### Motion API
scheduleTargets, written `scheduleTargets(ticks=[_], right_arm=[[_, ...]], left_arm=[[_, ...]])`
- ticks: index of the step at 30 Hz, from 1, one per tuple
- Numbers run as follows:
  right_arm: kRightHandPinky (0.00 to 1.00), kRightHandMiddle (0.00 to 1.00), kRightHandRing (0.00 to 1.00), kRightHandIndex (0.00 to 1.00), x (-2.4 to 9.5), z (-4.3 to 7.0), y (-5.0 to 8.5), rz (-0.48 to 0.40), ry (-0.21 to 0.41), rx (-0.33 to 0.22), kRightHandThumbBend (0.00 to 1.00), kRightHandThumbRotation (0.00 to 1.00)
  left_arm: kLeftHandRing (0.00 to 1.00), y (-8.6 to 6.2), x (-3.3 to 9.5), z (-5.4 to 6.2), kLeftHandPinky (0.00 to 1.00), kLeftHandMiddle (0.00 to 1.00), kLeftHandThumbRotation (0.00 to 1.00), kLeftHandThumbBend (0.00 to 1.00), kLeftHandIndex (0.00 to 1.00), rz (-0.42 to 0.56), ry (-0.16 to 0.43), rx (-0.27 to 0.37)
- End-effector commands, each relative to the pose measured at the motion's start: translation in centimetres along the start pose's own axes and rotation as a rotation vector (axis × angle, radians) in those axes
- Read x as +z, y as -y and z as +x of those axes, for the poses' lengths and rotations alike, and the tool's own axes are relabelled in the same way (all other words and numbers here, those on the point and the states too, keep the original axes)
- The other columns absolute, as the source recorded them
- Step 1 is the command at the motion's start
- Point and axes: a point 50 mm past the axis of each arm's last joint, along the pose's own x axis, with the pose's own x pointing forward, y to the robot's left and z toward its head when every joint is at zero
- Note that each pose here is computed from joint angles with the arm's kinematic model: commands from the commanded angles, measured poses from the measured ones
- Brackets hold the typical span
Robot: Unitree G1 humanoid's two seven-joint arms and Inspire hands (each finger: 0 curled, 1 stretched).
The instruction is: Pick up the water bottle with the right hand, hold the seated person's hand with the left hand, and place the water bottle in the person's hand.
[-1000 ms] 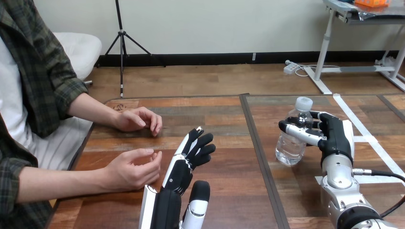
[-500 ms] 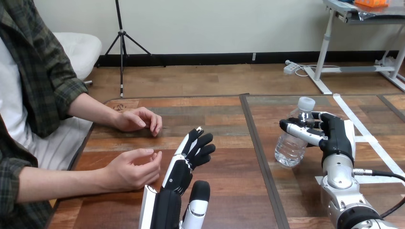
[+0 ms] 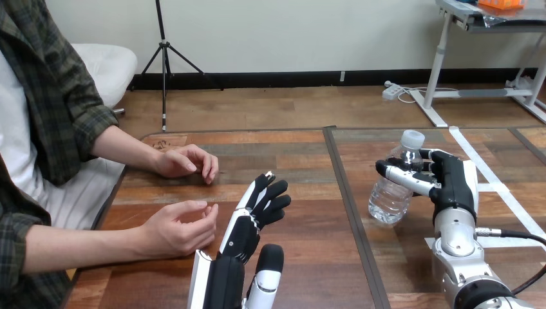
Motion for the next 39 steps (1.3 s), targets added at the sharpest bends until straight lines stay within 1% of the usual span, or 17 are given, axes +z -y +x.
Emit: scheduleTargets(ticks=[1, 5, 9, 13, 20, 23, 25, 29, 32, 36, 39], right_arm=[[0.48, 0.57, 0.53, 0.58, 3.3, 0.7, -0.5, 0.057, 0.129, -0.002, 0.73, 0.0], [0.48, 0.58, 0.53, 0.58, 3.4, 0.6, -0.6, 0.049, 0.149, -0.004, 0.73, 0.0], [0.47, 0.57, 0.53, 0.58, 3.4, 0.4, -0.5, 0.097, 0.17, 0.004, 0.73, 0.0], [0.46, 0.57, 0.52, 0.57, 3.4, 0.4, -0.5, 0.107, 0.174, 0.004, 0.73, 0.0], [0.46, 0.56, 0.52, 0.57, 3.5, 0.3, -0.4, 0.097, 0.203, 0.004, 0.73, 0.0], [0.46, 0.55, 0.51, 0.57, 3.6, 0.2, -0.4, 0.104, 0.215, 0.002, 0.74, 0.0], [0.46, 0.55, 0.51, 0.57, 3.6, 0.1, -0.4, 0.121, 0.235, 0.006, 0.74, 0.0], [0.45, 0.55, 0.51, 0.56, 3.6, 0.0, -0.3, 0.152, 0.255, 0.008, 0.74, 0.0], [0.45, 0.55, 0.5, 0.56, 3.7, -0.1, -0.4, 0.153, 0.261, 0.004, 0.74, 0.0], [0.45, 0.54, 0.5, 0.56, 3.7, -0.3, -0.4, 0.177, 0.28, 0.009, 0.74, 0.0], [0.45, 0.54, 0.5, 0.56, 3.7, -0.4, -0.4, 0.175, 0.293, 0.008, 0.73, 0.0]], left_arm=[[0.82, 1.0, 0.9, 1.1, 0.78, 0.86, 0.96, 0.47, 0.91, -0.057, 0.043, 0.1], [0.82, 0.9, 0.8, 1.1, 0.79, 0.86, 0.98, 0.47, 0.91, -0.048, 0.039, 0.103], [0.82, 0.6, 0.8, 1.3, 0.78, 0.86, 0.98, 0.45, 0.91, -0.041, 0.047, 0.116], [0.82, 0.5, 0.8, 1.2, 0.78, 0.86, 0.98, 0.44, 0.91, -0.038, 0.047, 0.117], [0.82, 0.1, 0.6, 1.4, 0.78, 0.86, 0.92, 0.43, 0.9, -0.049, 0.049, 0.126], [0.83, -0.1, 0.6, 1.4, 0.8, 0.86, 0.89, 0.45, 0.9, -0.064, 0.048, 0.124], [0.83, -0.2, 0.6, 1.3, 0.8, 0.86, 0.88, 0.45, 0.9, -0.055, 0.041, 0.124], [0.83, -0.3, 0.6, 1.3, 0.8, 0.85, 0.86, 0.46, 0.9, -0.047, 0.04, 0.126], [0.83, -0.5, 0.6, 1.3, 0.8, 0.85, 0.86, 0.46, 0.89, -0.044, 0.034, 0.121], [0.83, -0.5, 0.5, 1.3, 0.79, 0.85, 0.86, 0.46, 0.89, -0.034, 0.031, 0.119], [0.83, -0.6, 0.5, 1.4, 0.79, 0.84, 0.86, 0.46, 0.88, -0.037, 0.029, 0.116]])
